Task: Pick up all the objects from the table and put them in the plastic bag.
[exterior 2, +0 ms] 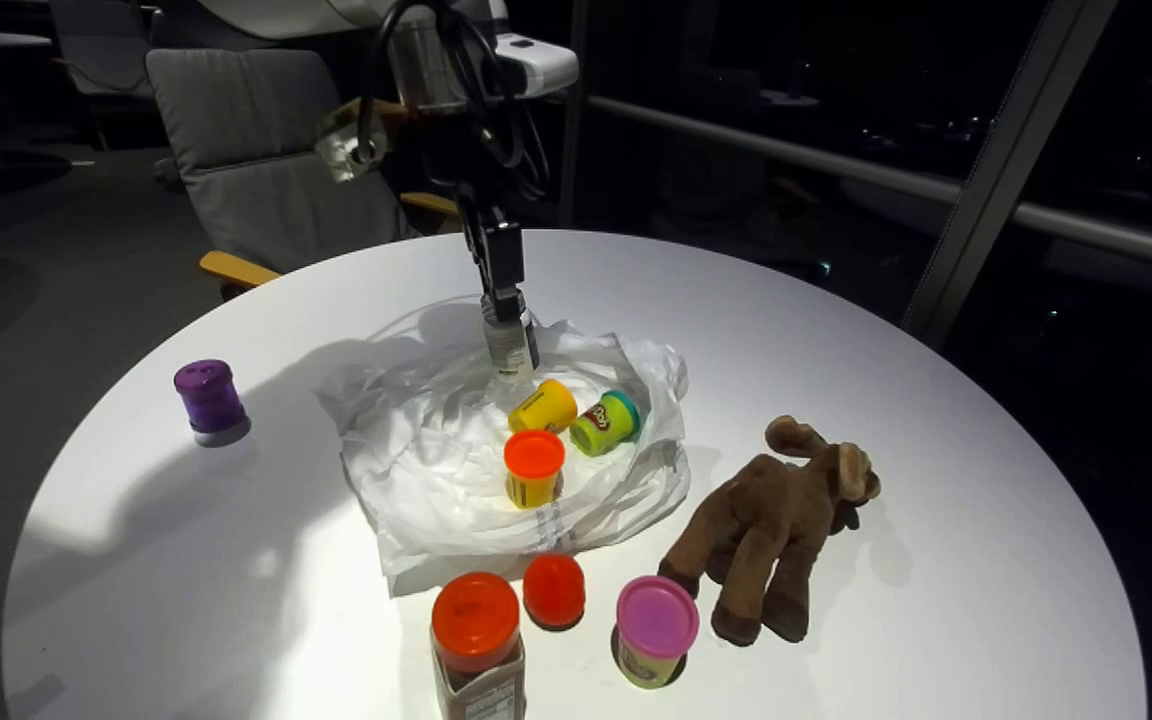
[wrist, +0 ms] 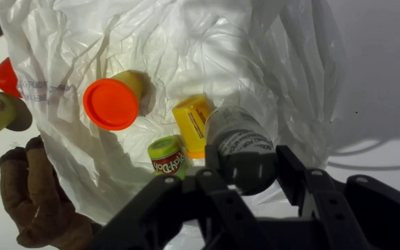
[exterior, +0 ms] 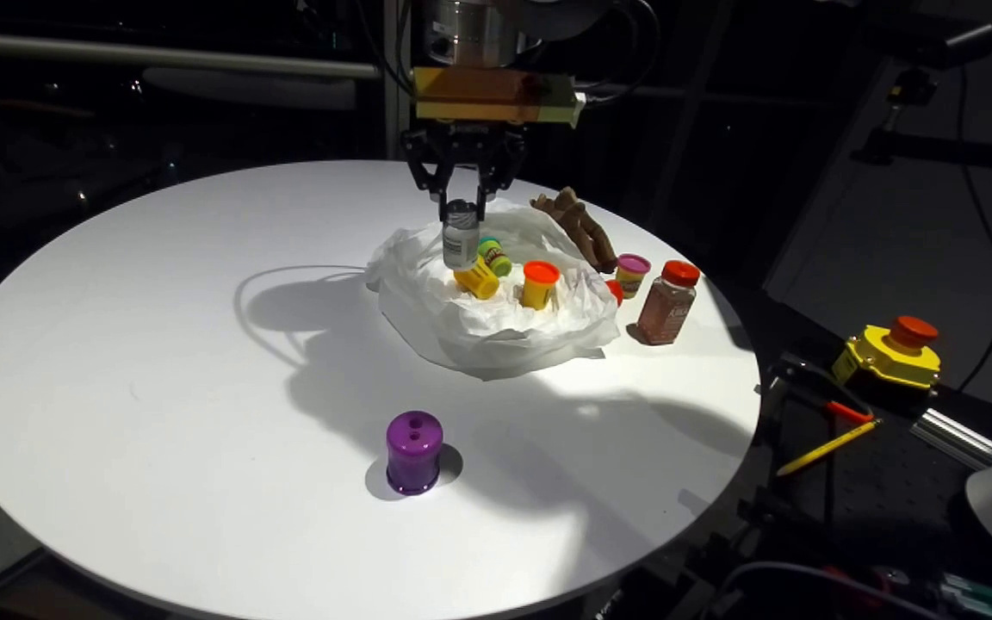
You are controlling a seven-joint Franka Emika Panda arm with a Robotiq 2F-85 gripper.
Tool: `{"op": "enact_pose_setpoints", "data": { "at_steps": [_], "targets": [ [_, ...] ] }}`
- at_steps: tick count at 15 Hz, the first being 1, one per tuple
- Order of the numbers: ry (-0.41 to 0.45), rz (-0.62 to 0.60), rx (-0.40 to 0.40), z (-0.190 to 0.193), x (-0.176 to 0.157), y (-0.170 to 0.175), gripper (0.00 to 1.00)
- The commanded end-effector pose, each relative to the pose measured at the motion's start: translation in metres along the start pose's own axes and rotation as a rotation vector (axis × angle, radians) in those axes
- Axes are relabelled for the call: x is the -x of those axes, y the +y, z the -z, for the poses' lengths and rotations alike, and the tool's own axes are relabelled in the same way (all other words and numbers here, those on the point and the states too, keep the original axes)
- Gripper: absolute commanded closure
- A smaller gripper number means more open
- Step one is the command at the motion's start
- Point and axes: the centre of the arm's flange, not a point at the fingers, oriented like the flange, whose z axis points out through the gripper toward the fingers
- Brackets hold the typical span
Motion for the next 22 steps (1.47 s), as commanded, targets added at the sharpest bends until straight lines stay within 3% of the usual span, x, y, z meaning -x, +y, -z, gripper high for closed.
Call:
{"op": "enact_pose_setpoints", "data": {
  "at_steps": [1,9,10,11,15,18,22],
  "targets": [
    [-0.020,-0.053,-0.043,-0.010,-0.023,-0.010,0.81],
    [-0.063,-0.133,-0.064,-0.046,-0.039,-0.023,0.81],
    [-0.063,-0.128,-0.065,-0.044,-0.036,-0.022,0.31],
    [-0.055,-0.125,-0.068,-0.040,-0.033,-0.022,0.30],
    [0.005,-0.070,-0.076,0.005,-0.007,-0.023,0.01],
    [0.036,0.074,-0.054,0.046,0.042,-0.043,0.00],
    [0.017,0.280,-0.030,0.061,0.138,-0.073,0.00]
  ]
}}
